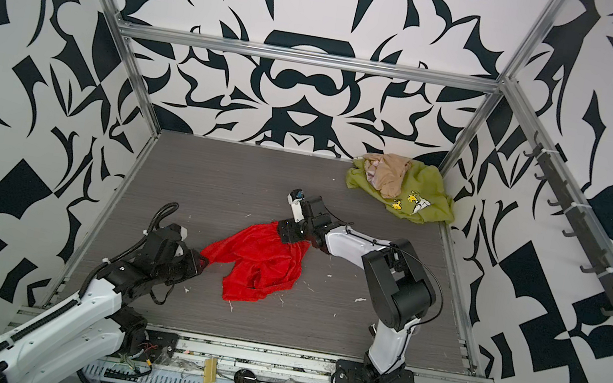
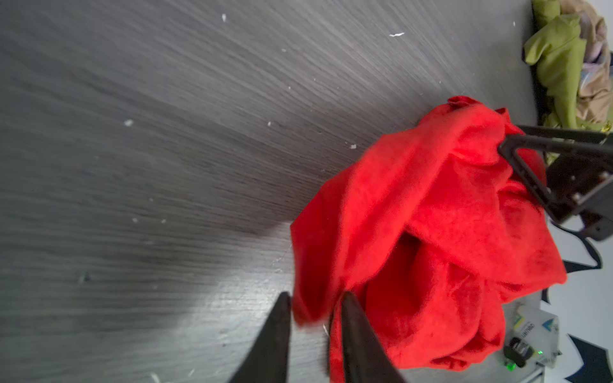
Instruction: Pick out a specific cloth from the pile
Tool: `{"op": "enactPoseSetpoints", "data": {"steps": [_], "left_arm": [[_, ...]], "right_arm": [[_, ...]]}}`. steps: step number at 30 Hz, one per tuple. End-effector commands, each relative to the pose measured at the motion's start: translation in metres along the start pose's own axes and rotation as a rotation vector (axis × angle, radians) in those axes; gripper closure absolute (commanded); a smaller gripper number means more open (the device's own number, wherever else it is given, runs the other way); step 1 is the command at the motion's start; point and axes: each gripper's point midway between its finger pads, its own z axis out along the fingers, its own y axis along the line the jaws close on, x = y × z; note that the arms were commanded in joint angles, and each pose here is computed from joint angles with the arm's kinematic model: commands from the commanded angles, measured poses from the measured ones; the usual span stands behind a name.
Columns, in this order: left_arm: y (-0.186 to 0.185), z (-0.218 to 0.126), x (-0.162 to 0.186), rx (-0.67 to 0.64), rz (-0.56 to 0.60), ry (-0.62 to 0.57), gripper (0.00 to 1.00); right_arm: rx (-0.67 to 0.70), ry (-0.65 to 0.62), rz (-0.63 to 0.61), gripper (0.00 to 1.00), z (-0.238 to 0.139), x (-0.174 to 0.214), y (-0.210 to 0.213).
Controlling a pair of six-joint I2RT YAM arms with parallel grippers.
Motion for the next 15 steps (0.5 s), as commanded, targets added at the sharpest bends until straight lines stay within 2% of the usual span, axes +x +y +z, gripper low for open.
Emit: {"op": "enactPoseSetpoints", "data": {"steps": [1, 9, 15], "left_arm": [[0.007, 0.0, 0.004, -0.01, -0.002, 0.009, 0.64], [0.001, -0.007, -0.004, -0.001, 0.024, -0.019, 0.55], [-0.009, -0.016, -0.015, 0.018, 0.06, -0.059, 0.48]], "right_arm": [[-0.01, -0.059, 0.023, 0.16, 0.0, -0.014, -0.003], [0.0, -0.045, 0.036, 0.16, 0.005, -0.002, -0.009], [-0.003, -0.076, 0.027, 0.16, -0.006, -0.014, -0.006]]}}
